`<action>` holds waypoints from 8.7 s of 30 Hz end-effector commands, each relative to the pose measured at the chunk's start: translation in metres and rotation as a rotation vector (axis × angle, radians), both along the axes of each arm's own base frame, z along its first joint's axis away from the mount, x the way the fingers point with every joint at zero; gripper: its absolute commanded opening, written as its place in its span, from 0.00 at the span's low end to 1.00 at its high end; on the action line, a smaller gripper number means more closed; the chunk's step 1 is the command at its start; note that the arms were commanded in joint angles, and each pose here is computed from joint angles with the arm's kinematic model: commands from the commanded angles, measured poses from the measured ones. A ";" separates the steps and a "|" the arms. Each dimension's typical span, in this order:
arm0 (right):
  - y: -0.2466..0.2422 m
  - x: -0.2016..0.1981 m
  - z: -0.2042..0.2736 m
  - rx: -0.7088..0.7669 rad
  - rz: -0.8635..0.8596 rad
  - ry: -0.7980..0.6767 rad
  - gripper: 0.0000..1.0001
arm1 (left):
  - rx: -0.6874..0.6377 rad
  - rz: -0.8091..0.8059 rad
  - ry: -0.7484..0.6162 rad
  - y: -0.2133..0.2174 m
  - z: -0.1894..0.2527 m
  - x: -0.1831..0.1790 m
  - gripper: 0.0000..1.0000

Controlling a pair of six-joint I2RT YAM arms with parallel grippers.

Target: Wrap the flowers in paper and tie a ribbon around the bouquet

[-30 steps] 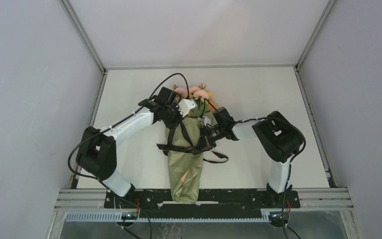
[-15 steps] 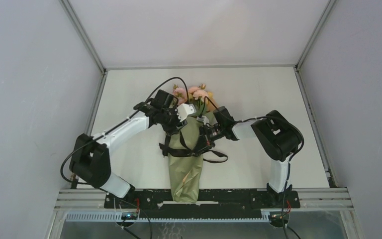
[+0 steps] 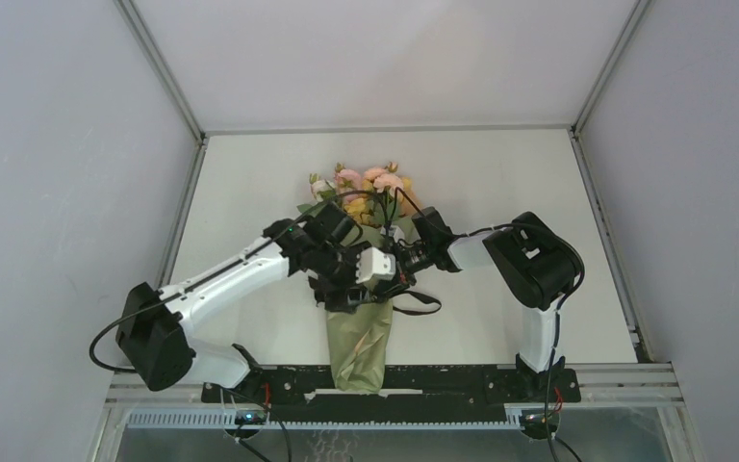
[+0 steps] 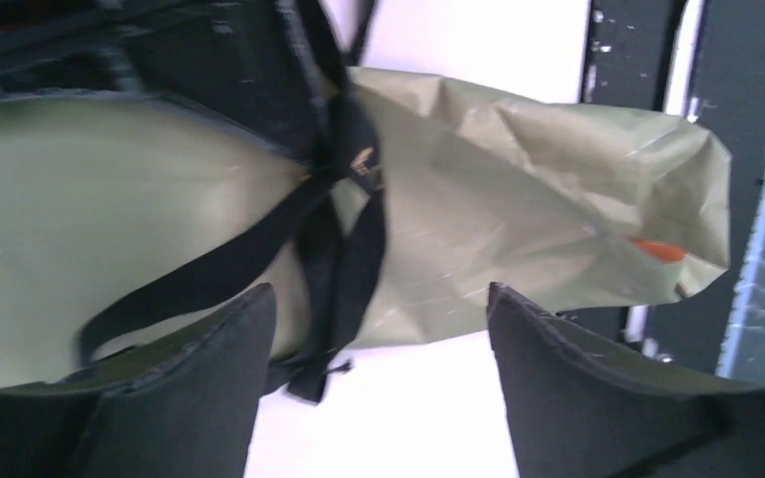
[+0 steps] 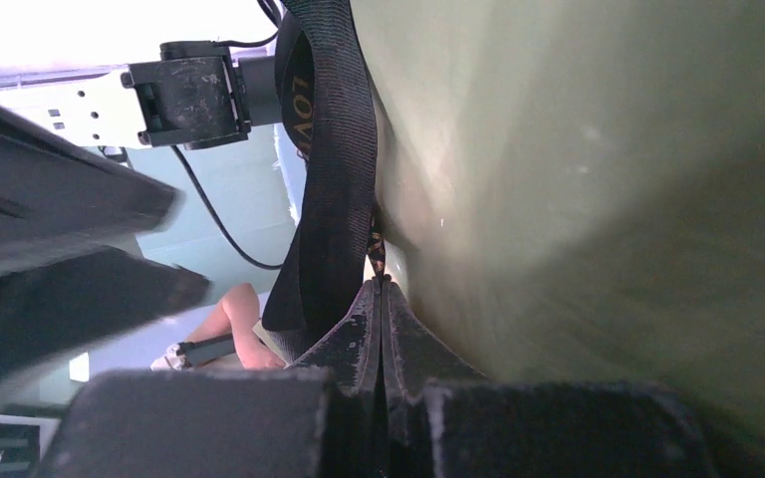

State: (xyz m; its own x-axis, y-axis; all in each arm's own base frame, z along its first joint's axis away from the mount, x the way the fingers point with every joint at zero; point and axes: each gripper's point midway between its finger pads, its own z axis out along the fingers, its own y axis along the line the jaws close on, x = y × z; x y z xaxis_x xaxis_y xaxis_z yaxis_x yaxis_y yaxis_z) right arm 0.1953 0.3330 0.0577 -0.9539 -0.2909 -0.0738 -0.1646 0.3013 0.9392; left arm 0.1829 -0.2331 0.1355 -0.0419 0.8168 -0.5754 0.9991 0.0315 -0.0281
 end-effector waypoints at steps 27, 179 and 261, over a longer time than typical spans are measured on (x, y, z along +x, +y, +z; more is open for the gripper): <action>-0.001 0.000 0.000 0.007 0.008 -0.026 0.00 | -0.063 -0.082 -0.062 -0.052 -0.037 0.019 0.01; 0.006 -0.014 0.111 0.232 -0.064 -1.044 0.00 | 0.038 0.543 -0.116 0.098 -0.052 0.120 0.00; -0.369 0.064 0.047 -0.353 -1.558 -0.502 0.00 | 0.188 0.751 -0.161 0.260 -0.031 0.088 0.37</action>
State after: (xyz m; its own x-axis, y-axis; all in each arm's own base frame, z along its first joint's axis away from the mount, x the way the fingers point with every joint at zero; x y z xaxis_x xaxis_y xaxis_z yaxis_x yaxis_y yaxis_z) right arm 0.2436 -0.0591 0.0725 -0.1635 0.8425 -0.5132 0.3507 0.5359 0.7680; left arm 0.2668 0.1495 0.0684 -0.7901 0.5145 -0.3334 0.4142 0.8489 0.3284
